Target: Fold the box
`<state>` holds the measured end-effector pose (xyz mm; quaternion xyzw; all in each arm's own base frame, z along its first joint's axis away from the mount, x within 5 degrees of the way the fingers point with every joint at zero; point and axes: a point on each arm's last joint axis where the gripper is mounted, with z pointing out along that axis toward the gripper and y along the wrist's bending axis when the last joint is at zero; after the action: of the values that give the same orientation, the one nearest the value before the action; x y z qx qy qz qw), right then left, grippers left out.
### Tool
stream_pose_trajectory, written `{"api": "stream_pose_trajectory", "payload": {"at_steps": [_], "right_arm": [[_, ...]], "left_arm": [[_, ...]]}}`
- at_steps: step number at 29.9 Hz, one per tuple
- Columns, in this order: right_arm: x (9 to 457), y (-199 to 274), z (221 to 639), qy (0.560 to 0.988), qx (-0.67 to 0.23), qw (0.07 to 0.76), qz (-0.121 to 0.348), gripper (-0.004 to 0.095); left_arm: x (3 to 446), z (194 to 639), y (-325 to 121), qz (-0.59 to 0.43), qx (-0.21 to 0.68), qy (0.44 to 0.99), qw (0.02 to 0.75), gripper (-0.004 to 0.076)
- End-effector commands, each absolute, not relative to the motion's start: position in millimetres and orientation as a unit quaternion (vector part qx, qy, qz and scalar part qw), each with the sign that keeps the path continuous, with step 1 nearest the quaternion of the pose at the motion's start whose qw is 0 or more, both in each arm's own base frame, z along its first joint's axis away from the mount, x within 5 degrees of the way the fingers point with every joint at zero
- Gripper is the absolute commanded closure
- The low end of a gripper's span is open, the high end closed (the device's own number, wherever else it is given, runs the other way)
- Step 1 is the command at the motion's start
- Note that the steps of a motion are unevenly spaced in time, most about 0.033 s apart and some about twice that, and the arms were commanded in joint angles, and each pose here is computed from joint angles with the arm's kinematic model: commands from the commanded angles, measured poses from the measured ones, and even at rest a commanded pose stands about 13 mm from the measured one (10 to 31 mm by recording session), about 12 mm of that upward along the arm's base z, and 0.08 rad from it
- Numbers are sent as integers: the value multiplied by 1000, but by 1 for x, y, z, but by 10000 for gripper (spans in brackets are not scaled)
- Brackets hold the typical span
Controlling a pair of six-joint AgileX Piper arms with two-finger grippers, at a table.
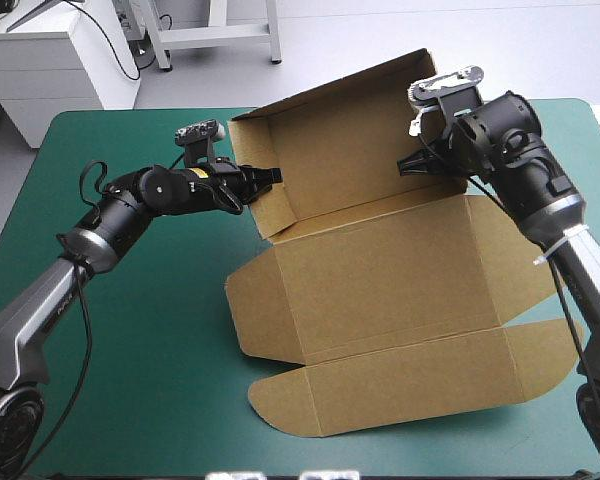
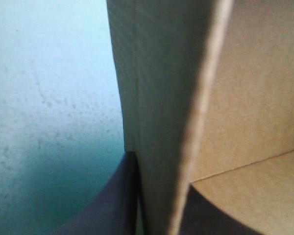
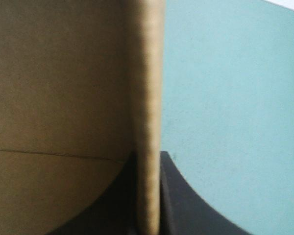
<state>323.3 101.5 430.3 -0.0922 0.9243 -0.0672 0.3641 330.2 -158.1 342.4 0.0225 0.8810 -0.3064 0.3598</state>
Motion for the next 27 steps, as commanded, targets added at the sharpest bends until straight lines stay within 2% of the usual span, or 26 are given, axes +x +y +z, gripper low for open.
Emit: {"api": "stream_pose_trajectory", "payload": {"at_steps": [1, 5, 14, 19, 27], "right_arm": [[320, 82, 447, 919, -54, 389, -38, 909], [330, 80, 434, 932, -45, 361, 3, 909], [363, 95, 384, 960, -46, 275, 26, 909], [378, 104, 352, 974, -49, 217, 38, 909], [381, 105, 326, 984, -45, 163, 49, 909]], "left_arm": [[319, 394, -152, -302, 22, 861, 408, 733], [327, 396, -151, -236, 55, 900, 363, 732], [366, 374, -163, -171, 85, 946, 263, 732], [383, 348, -170, -131, 99, 970, 181, 732], [391, 314, -194, -120, 103, 977, 141, 732]]}}
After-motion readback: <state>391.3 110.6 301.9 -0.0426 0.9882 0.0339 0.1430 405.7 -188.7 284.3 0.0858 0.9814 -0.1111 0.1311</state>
